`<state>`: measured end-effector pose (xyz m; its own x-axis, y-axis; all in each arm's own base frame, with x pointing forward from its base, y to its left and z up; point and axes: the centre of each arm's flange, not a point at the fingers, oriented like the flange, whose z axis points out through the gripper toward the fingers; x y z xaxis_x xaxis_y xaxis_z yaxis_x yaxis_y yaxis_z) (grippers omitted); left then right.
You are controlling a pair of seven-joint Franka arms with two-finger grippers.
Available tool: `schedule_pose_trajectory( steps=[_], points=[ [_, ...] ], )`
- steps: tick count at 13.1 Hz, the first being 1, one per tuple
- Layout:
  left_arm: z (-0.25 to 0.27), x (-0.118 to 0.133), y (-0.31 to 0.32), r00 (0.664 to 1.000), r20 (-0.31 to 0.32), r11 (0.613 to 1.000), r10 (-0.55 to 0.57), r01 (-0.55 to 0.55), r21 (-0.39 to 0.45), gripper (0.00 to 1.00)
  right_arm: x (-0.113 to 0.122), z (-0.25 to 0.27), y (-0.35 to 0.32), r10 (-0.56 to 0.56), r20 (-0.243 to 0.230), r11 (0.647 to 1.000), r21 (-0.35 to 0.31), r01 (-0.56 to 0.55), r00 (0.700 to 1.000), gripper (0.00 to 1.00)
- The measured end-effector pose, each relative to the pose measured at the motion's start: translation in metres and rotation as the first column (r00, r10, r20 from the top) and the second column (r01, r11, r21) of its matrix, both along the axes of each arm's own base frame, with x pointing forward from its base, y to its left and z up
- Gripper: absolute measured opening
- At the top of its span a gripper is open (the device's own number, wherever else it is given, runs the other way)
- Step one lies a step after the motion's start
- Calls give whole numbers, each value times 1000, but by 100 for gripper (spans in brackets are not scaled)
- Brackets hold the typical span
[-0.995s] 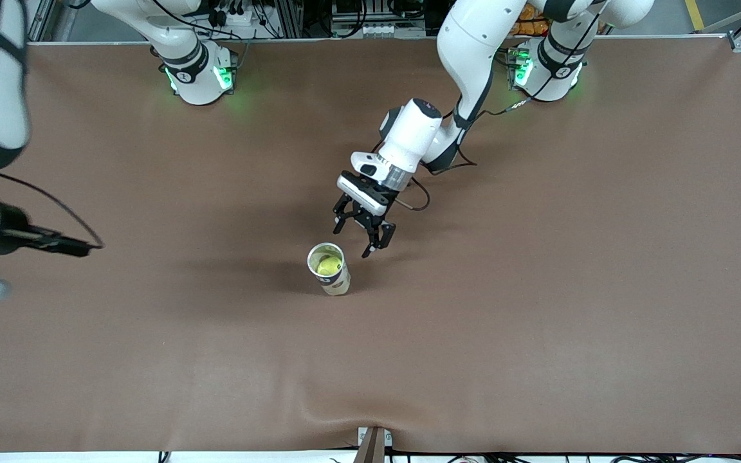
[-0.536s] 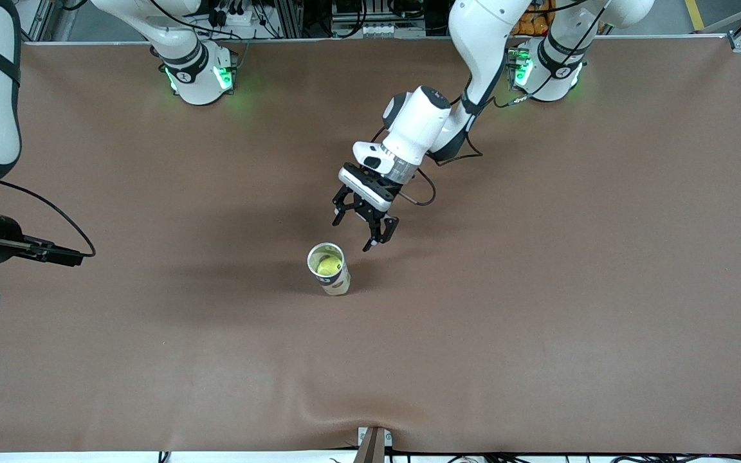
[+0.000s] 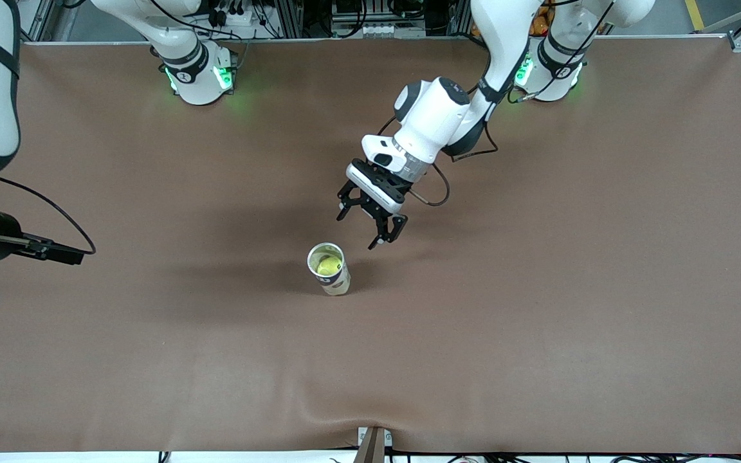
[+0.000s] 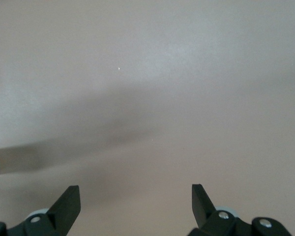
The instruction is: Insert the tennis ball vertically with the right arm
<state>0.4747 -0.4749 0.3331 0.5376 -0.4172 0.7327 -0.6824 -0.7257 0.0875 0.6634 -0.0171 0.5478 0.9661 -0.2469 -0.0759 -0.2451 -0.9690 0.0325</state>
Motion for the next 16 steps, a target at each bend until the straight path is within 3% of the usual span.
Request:
schedule_pose_trajectory(
  steps=[7,16],
  points=[
    [49,41,51,992,-129,1000,-5,2,-16,100,-37,75,5,0,73,1000,25,-1,997,100],
    [62,101,151,953,-298,998,56,-61,-7,100,-44,80,-5,-27,107,999,30,24,994,100]
  ],
)
